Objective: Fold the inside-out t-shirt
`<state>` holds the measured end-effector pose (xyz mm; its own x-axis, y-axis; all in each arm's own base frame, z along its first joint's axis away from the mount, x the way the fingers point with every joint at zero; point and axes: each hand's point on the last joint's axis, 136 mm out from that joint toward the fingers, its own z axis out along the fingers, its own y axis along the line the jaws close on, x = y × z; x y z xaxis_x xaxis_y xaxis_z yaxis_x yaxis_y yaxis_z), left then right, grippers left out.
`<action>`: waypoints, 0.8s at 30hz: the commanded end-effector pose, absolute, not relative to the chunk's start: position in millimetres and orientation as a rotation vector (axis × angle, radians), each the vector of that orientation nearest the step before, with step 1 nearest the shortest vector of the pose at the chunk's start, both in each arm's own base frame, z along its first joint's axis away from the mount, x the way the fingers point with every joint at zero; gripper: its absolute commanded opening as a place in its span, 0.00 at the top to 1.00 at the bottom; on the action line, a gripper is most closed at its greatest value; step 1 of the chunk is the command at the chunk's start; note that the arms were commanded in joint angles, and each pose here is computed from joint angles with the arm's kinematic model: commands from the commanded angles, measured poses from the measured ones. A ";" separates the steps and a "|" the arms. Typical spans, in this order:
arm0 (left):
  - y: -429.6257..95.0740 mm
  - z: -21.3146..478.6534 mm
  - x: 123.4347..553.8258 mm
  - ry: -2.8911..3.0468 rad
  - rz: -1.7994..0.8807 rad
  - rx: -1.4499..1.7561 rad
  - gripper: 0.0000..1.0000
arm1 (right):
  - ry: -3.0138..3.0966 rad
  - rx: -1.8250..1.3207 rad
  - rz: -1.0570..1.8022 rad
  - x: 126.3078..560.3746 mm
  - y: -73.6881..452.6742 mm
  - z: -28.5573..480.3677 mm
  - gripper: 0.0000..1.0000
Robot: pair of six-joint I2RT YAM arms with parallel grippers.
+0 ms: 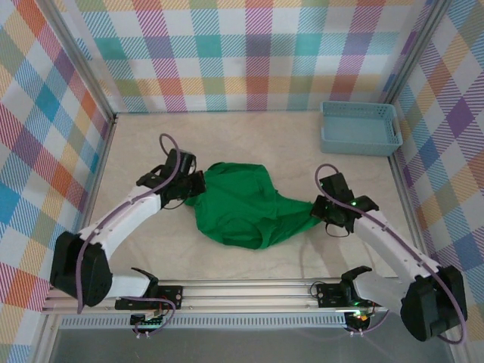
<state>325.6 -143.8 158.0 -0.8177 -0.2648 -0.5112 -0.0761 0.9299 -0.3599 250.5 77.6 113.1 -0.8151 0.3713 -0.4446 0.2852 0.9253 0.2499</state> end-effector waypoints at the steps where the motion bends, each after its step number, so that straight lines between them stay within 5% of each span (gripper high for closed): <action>1: -126.1 189.2 321.2 2.462 -0.363 -0.255 1.00 | 2.541 0.398 0.154 250.4 67.1 142.7 1.00; 13: -66.8 342.4 285.0 2.088 -0.265 -0.351 1.00 | 2.173 0.253 0.237 249.1 56.5 302.6 1.00; 17: -58.9 299.7 293.4 2.188 -0.142 -0.399 1.00 | 2.203 0.272 0.186 252.3 52.0 286.3 1.00; 24: -94.8 138.9 322.4 2.713 -0.068 -0.306 1.00 | 2.556 0.332 0.178 261.8 76.6 147.6 1.00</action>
<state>335.2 -84.6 199.5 -0.7644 -0.2779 -0.5818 -0.2392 0.9602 -0.1443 264.3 67.6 195.4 -0.7401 0.2553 -0.6222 0.1649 0.9658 0.2001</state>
